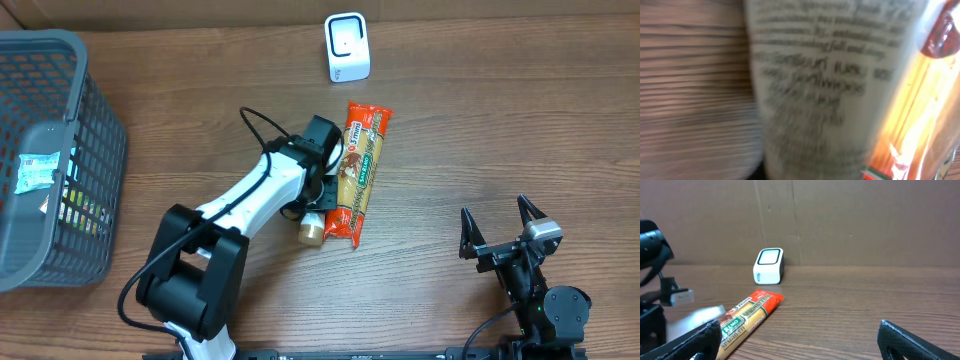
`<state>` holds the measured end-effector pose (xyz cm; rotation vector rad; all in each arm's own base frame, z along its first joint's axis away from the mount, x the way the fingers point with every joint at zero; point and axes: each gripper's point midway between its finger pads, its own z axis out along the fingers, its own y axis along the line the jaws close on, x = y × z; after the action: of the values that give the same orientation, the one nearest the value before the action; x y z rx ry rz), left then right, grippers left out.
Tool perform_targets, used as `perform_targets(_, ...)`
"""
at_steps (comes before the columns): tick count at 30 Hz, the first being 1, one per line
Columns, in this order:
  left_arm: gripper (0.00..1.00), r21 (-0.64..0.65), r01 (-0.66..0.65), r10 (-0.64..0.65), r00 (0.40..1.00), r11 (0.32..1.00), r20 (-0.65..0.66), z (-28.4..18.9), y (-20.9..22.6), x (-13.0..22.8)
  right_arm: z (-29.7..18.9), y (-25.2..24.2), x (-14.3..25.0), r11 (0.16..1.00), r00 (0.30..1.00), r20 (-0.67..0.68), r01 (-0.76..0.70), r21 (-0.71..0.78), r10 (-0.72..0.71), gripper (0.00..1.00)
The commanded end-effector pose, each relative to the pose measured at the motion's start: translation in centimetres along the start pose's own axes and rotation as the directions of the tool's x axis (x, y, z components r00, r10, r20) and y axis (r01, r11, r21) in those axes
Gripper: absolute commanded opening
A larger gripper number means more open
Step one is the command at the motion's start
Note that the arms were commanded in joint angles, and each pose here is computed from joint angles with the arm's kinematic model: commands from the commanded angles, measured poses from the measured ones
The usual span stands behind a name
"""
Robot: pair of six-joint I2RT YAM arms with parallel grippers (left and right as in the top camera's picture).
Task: Scan the item barcode
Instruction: 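Place the white tube beside the spaghetti pack and release, then reach the left gripper into the basket and grasp the yellow Pokka drink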
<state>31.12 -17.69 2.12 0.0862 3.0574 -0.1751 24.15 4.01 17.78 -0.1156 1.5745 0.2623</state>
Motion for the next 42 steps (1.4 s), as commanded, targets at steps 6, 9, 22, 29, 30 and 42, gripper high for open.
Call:
perform_targets(6,0.69,0.038,0.027,-0.029,0.998,0.999,0.057,-0.6,-0.5,-1.8,0.0,0.1,0.2,1.000,1.000,0.003,-0.001,-0.002,0.001,1.00)
perform_targets(9,0.70,0.038,0.042,-0.045,0.994,0.998,0.104,-2.5,-0.2,-3.5,0.0,0.1,0.2,1.000,1.000,0.003,-0.001,-0.002,0.001,1.00)
perform_targets(22,0.70,0.043,0.120,-0.124,0.839,0.992,0.530,-25.4,3.7,-10.0,0.0,0.1,0.2,1.000,1.000,0.003,-0.001,-0.002,0.001,1.00)
perform_targets(29,0.76,0.096,0.276,-0.268,0.697,0.956,0.665,-33.8,10.8,-8.2,0.0,0.1,0.2,1.000,1.000,0.003,-0.001,-0.002,0.001,1.00)
perform_targets(30,0.77,0.107,0.303,-0.292,0.674,0.947,0.678,-34.7,12.1,-7.8,0.0,0.1,0.2,1.000,1.000,0.003,-0.001,-0.002,0.001,1.00)
perform_targets(42,0.81,0.129,0.641,-0.502,0.443,0.757,0.743,-38.3,26.7,-3.5,0.0,0.1,0.2,1.000,1.000,0.003,-0.001,-0.002,0.001,1.00)
